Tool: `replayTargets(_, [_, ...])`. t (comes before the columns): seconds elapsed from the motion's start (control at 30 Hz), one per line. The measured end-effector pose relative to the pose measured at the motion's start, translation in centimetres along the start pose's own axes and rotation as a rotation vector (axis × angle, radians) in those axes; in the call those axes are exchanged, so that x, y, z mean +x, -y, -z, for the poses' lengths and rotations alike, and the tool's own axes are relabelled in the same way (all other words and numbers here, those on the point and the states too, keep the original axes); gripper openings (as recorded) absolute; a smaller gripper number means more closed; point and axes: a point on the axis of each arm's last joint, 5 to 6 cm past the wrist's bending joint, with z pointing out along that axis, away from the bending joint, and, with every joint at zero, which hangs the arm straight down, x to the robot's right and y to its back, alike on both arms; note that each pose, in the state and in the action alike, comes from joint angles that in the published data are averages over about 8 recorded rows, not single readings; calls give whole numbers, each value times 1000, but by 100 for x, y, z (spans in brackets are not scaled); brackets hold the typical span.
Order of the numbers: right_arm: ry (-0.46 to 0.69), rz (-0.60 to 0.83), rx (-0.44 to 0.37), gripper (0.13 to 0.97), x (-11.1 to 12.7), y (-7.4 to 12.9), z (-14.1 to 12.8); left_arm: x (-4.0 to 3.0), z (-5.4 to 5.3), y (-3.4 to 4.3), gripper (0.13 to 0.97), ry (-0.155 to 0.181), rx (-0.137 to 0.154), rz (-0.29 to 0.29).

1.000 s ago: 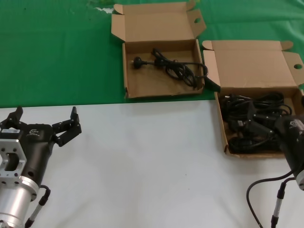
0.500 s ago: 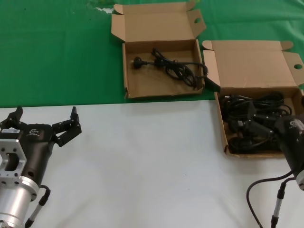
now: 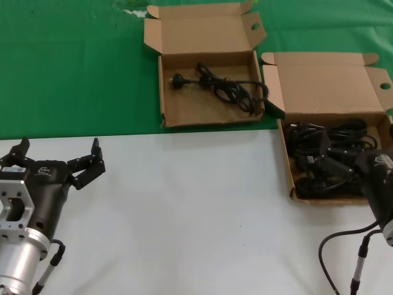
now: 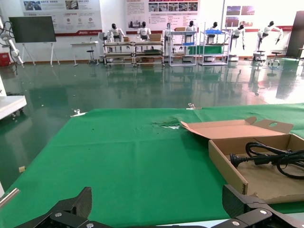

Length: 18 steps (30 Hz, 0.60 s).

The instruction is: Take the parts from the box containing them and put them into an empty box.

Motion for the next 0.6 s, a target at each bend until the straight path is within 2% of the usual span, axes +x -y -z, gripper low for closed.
replayTargets(0.6, [0,0,0,966,0,0,0,0,0,0,966,0,0,0])
